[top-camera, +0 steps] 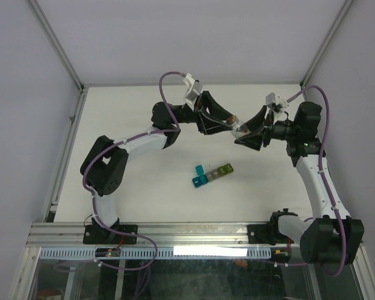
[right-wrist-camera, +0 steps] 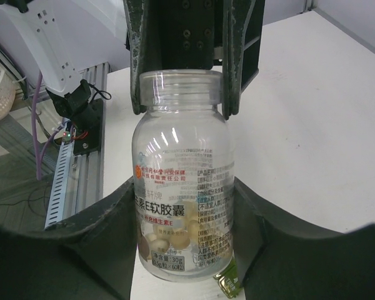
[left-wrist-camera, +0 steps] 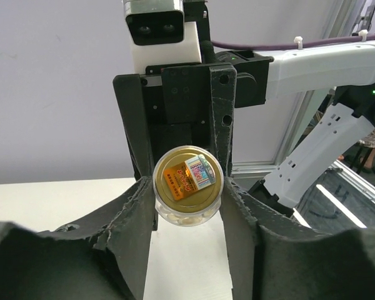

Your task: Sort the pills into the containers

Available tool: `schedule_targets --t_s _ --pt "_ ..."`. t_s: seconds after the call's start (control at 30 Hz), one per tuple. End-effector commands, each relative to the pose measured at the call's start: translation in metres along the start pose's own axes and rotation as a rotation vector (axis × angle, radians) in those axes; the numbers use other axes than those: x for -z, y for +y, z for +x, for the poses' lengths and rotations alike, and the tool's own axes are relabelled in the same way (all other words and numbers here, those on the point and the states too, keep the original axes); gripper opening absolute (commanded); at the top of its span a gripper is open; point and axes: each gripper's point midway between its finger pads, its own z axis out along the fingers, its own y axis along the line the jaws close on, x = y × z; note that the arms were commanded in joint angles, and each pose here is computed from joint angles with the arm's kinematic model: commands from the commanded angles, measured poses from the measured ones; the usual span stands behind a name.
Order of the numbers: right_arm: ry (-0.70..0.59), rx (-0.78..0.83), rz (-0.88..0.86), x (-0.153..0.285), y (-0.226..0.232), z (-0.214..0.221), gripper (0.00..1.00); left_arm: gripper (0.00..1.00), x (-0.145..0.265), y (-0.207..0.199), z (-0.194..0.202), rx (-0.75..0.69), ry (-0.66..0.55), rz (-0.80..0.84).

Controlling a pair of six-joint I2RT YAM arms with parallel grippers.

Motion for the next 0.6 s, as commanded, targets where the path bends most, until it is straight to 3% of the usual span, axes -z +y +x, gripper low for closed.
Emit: schedule_targets --t_s 0.0,0.07,0.17,0.2,0.37,0.57 --pt "-0.004 0.046 0.009 -0.001 -0.001 -0.007 0.00 0.43 -0.013 -0.009 -0.015 -0.058 -0.020 0.023" --pt "0.001 0.049 0.022 0.000 -0.003 -0.007 0.00 0.39 -0.014 -0.007 -0.015 -0.059 -0.024 0.013" --pt "0.011 0.058 0.046 0.000 -0.007 -0.005 0.00 0.03 -0.014 -0.003 -0.019 -0.055 -0.043 -0.020" --pt "0.015 0.062 0.057 0.001 -0.009 -0.005 0.00 0.00 -0.013 -0.003 -0.021 -0.059 -0.053 -0.033" --pt "0.045 0.134 0.211 0.007 -0.027 -0.007 0.00 0.00 -0.010 0.016 -0.031 0.003 -0.150 -0.210" --pt "0.129 0.208 0.441 0.022 -0.060 -0.001 0.00 0.00 -0.018 0.038 -0.021 0.019 -0.333 -0.565"
